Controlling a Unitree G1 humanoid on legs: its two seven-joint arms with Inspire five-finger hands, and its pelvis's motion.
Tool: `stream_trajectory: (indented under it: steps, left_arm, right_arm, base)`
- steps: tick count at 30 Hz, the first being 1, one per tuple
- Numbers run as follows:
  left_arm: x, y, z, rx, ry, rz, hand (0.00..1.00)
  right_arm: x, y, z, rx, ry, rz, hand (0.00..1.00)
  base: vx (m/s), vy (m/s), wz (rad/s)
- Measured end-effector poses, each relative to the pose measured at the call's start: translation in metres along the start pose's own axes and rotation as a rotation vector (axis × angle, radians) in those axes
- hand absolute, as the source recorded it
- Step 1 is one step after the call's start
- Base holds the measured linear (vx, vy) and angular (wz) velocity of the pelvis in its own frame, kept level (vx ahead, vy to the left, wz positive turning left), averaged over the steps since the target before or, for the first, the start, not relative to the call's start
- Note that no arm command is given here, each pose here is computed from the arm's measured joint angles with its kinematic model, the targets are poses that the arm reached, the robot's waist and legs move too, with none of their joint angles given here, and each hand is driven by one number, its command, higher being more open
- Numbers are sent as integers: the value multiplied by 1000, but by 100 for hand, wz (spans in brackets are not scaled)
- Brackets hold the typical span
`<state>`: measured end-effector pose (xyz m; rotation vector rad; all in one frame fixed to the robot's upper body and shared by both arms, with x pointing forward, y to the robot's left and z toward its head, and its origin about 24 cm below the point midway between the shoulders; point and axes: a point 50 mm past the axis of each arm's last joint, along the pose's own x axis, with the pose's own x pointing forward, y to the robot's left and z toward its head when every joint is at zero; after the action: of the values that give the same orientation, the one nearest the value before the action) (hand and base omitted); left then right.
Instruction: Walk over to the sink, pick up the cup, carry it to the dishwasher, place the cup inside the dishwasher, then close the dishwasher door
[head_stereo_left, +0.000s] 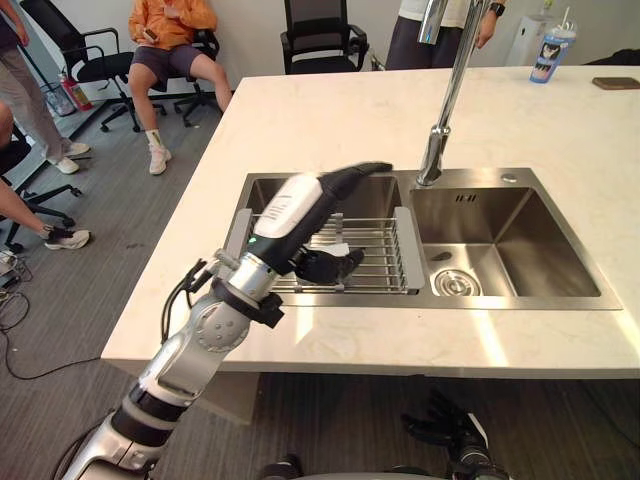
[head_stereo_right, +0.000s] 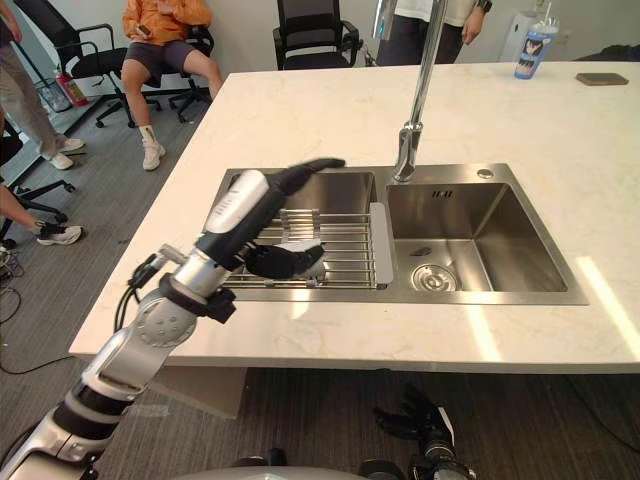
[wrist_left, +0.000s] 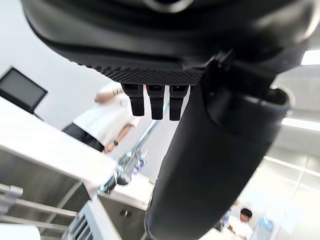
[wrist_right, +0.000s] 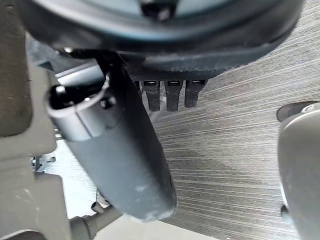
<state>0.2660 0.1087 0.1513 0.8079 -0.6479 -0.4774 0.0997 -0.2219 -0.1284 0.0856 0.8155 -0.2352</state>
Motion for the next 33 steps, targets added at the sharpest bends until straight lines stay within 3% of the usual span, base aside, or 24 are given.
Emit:
stream_trajectory:
  steps: [17, 26, 33]
  left_arm:
    - [-13, -13, -78, 89, 380, -121, 90]
    - [-19, -4, -90, 170, 425, -157, 90]
    - [-8, 7, -101, 296, 446, -268, 90]
  right_arm:
    - [-4, -5, -29, -2, 140, -17, 90]
    - [0, -2, -25, -5, 134, -11, 90]
    - [1, -2, -23, -57, 134, 12, 90]
  base:
    - [-8, -11, 3]
    - [0, 0, 0]
    - [-3, 1, 1]
